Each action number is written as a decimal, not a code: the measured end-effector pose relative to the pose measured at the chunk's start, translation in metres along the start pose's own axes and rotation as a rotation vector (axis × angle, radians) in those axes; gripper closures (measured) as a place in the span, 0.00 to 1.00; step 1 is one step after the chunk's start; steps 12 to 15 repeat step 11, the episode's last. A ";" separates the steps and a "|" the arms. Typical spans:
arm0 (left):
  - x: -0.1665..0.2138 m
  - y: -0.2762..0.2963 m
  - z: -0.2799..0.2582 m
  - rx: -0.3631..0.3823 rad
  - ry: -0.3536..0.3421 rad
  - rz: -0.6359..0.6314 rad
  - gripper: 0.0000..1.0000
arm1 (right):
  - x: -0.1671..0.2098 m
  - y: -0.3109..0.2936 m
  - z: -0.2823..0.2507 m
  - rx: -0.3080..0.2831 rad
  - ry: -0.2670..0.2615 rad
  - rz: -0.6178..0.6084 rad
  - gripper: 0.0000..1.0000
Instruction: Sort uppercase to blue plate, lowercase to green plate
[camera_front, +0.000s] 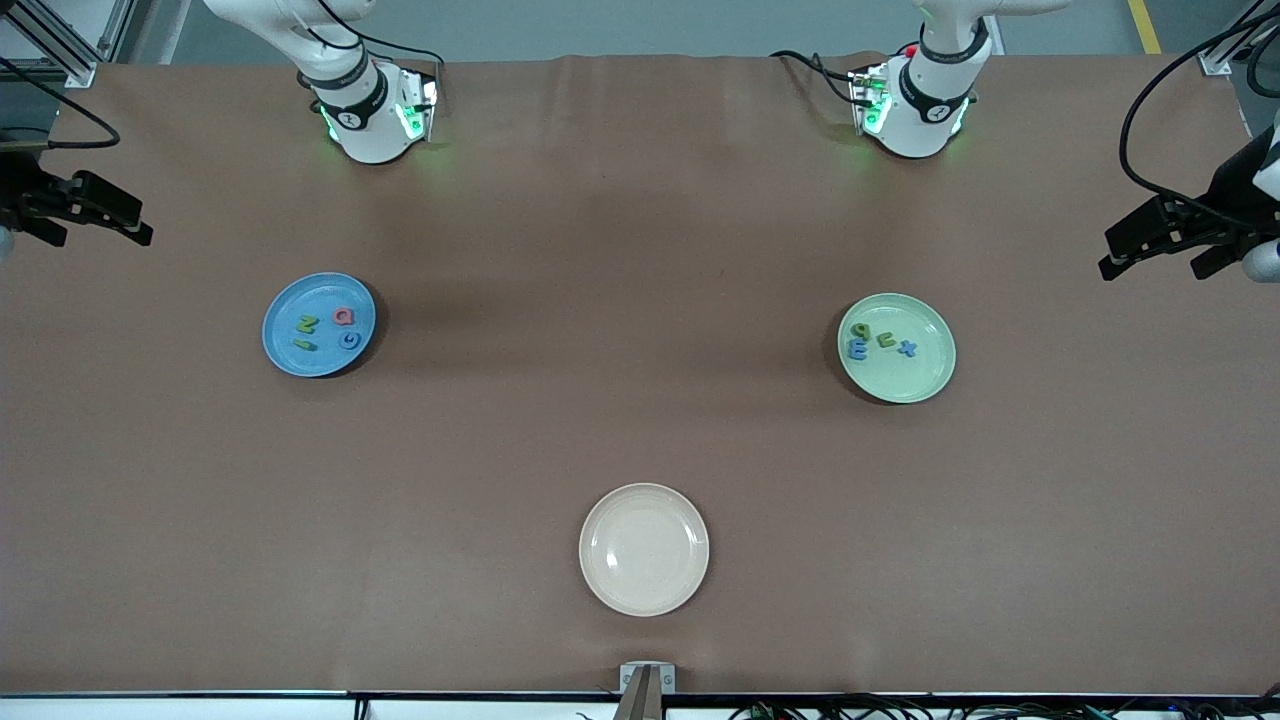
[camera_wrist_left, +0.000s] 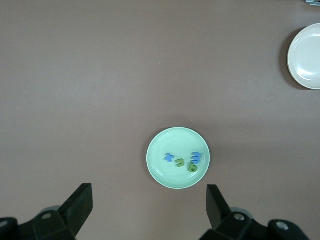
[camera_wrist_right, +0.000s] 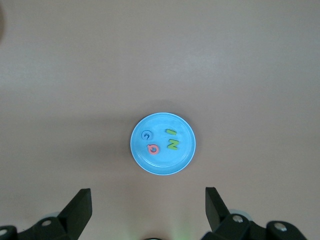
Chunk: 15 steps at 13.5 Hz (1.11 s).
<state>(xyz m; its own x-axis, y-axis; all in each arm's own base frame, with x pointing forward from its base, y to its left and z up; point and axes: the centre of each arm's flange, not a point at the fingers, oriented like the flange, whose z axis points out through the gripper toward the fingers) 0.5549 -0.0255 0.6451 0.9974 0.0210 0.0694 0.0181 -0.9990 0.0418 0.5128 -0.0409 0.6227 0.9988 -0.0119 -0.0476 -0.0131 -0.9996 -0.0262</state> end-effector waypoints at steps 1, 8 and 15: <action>0.000 0.000 0.000 0.000 0.000 0.000 0.00 | 0.000 0.001 0.000 0.003 0.001 0.002 0.00; 0.000 0.000 0.000 0.000 0.000 0.000 0.00 | 0.000 0.000 -0.001 0.005 0.003 0.001 0.00; 0.000 0.000 0.000 0.000 0.000 0.000 0.00 | -0.001 -0.001 -0.003 0.005 0.007 -0.012 0.00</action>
